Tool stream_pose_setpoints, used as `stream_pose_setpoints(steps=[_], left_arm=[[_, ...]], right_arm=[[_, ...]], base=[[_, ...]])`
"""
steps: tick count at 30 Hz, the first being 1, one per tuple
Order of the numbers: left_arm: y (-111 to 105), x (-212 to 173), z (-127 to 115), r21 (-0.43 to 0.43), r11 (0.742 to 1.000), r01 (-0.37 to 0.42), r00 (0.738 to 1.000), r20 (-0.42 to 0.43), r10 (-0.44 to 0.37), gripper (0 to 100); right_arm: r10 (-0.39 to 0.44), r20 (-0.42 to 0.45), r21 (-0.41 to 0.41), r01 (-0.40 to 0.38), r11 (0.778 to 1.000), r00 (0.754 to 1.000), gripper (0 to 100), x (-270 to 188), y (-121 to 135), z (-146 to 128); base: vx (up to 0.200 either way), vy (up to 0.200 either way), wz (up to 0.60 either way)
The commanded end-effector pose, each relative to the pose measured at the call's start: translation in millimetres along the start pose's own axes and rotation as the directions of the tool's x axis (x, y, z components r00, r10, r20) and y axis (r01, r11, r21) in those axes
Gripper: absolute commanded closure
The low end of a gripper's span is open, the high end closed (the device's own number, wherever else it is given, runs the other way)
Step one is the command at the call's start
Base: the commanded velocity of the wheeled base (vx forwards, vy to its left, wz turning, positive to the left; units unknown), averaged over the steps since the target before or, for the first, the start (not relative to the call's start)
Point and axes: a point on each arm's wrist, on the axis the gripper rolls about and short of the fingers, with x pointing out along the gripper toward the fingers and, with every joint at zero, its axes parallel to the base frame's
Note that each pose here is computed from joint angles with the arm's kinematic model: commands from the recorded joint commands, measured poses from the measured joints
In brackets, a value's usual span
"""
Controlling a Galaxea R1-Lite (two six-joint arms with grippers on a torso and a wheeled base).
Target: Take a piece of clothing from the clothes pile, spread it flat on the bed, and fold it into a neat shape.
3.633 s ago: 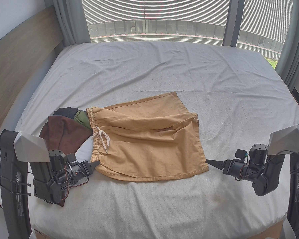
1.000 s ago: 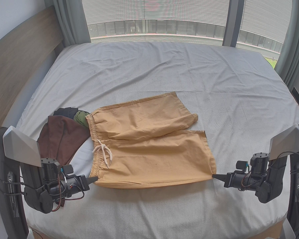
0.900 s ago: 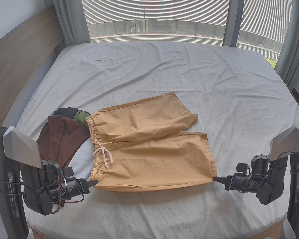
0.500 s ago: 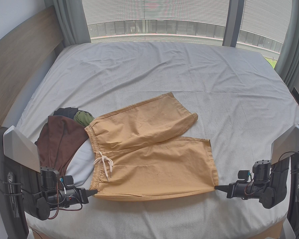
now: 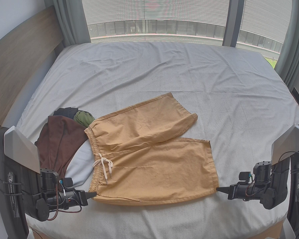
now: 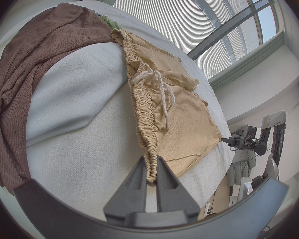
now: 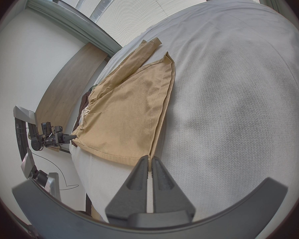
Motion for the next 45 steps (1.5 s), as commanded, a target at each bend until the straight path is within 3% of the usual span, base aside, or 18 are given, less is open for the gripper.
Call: stream_pose_setpoints(steps=[1,9,10,34,39,40,45], left_arm=[[0.2,1.5,-0.9,-0.001,1.000,0.005,1.000,-0.005,-0.005,100],[-2.1,3.0,-0.7,0.007,1.000,0.014,1.000,-0.008,-0.014,100],[-2.4,3.2,-0.8,0.008,1.000,0.013,1.000,-0.008,-0.013,100],[-3.0,2.9,0.3,0.011,1.000,0.021,1.000,-0.005,-0.021,100],[-2.4,2.5,0.5,0.009,1.000,0.019,1.000,-0.003,-0.019,100],[-2.4,2.5,0.5,0.009,1.000,0.019,1.000,-0.003,-0.019,100],[-2.5,1.9,-0.4,0.007,1.000,0.018,1.000,-0.007,-0.018,100]], right_arm=[[0.001,-0.004,0.002,-0.001,1.000,1.000,100,1.1,-0.7,-1.0],[0.004,-0.006,0.002,-0.004,1.000,1.000,100,1.1,-0.3,-1.4],[0.004,-0.006,0.002,-0.004,1.000,1.000,0,1.1,-0.3,-1.4],[0.045,-0.043,-0.026,-0.046,0.999,0.998,0,21.1,7.8,-6.5],[0.020,-0.030,-0.032,-0.021,0.999,0.999,0,26.7,5.0,-5.8],[0.021,-0.029,-0.033,-0.022,0.999,0.999,100,26.6,5.2,-5.4],[0.016,-0.029,-0.029,-0.016,0.999,0.999,100,25.1,4.5,-5.6]], base=[[0.000,0.000,0.00],[0.000,0.000,0.00],[0.000,0.000,0.00],[0.000,0.000,0.00],[0.000,0.000,0.00],[0.000,0.000,0.00],[0.000,0.000,0.00]])
